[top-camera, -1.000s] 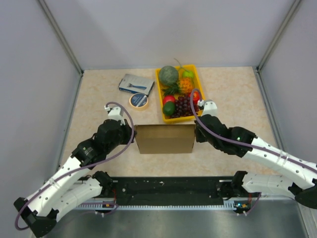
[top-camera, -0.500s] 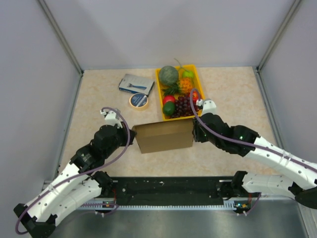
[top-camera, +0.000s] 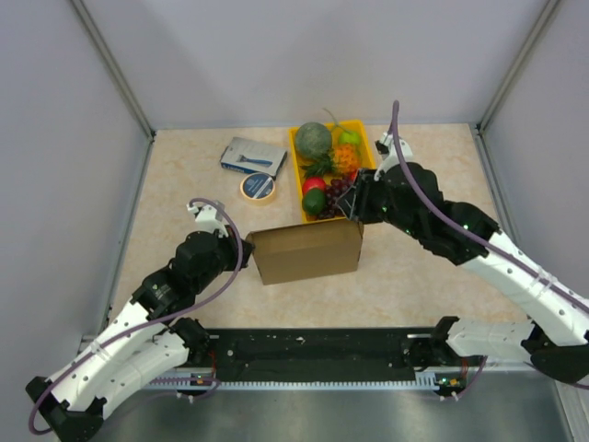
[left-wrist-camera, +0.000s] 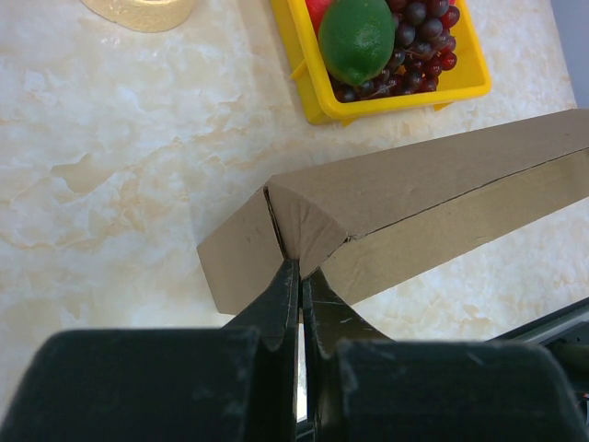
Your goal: Fold the paper box
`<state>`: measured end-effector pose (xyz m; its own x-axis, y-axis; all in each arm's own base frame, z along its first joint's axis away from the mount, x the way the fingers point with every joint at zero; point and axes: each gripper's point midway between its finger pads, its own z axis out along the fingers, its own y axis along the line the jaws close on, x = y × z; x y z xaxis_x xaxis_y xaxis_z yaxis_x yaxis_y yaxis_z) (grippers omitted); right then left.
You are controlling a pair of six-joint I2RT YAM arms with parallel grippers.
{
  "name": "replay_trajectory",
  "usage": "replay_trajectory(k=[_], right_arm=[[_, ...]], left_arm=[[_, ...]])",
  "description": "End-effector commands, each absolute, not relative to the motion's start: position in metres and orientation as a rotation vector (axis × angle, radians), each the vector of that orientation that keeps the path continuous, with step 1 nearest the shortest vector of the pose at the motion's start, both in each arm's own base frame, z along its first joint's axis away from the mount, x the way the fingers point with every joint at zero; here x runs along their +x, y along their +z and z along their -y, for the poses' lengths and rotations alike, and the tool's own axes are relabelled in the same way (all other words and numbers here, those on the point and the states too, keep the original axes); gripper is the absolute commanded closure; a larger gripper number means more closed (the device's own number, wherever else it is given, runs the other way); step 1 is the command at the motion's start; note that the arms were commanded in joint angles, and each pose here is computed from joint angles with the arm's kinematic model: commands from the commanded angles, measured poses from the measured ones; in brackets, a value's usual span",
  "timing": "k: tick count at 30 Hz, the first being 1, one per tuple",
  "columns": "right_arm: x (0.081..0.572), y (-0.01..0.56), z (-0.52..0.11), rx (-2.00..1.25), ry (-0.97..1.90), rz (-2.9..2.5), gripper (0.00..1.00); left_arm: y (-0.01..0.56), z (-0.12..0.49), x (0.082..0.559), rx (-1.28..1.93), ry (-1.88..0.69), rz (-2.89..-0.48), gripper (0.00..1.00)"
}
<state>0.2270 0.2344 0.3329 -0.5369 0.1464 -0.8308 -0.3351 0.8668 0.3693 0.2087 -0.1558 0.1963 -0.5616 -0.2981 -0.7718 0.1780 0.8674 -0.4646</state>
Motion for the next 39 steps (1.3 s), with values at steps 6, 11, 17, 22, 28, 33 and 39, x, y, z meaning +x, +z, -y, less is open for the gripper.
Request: replay_trajectory(k=[6,11,17,22,28,33,39], right_arm=[[0.255,0.320,-0.301,-0.020,1.018,-2.108,0.74],[0.262,0.293,-0.292,0.050,1.018,-2.151,0.81],[0.253,0.254,-0.266,0.124,1.014,-2.202,0.83],[0.243,0.247,-0.259,0.121,1.017,-2.207,0.83],[0.262,0.300,-0.237,0.118,1.045,-2.091,0.82],[0.272,0.315,-0.207,0.138,1.102,-2.070,0.79],[0.245,0.291,-0.168,-0.212,0.785,-2.100,0.54]], left_arm=[[0.150,0.145,0.194,-0.055,-0.510,-2.253,1.00],[0.151,0.144,0.195,-0.056,-0.501,-2.243,1.00],[0.152,0.146,0.195,-0.049,-0.525,-2.231,1.00],[0.158,0.154,0.194,-0.031,-0.579,-2.220,0.90],[0.155,0.154,0.195,-0.042,-0.578,-2.216,0.94],[0.156,0.151,0.196,-0.044,-0.565,-2.205,0.96],[0.157,0.151,0.196,-0.036,-0.562,-2.203,0.98]])
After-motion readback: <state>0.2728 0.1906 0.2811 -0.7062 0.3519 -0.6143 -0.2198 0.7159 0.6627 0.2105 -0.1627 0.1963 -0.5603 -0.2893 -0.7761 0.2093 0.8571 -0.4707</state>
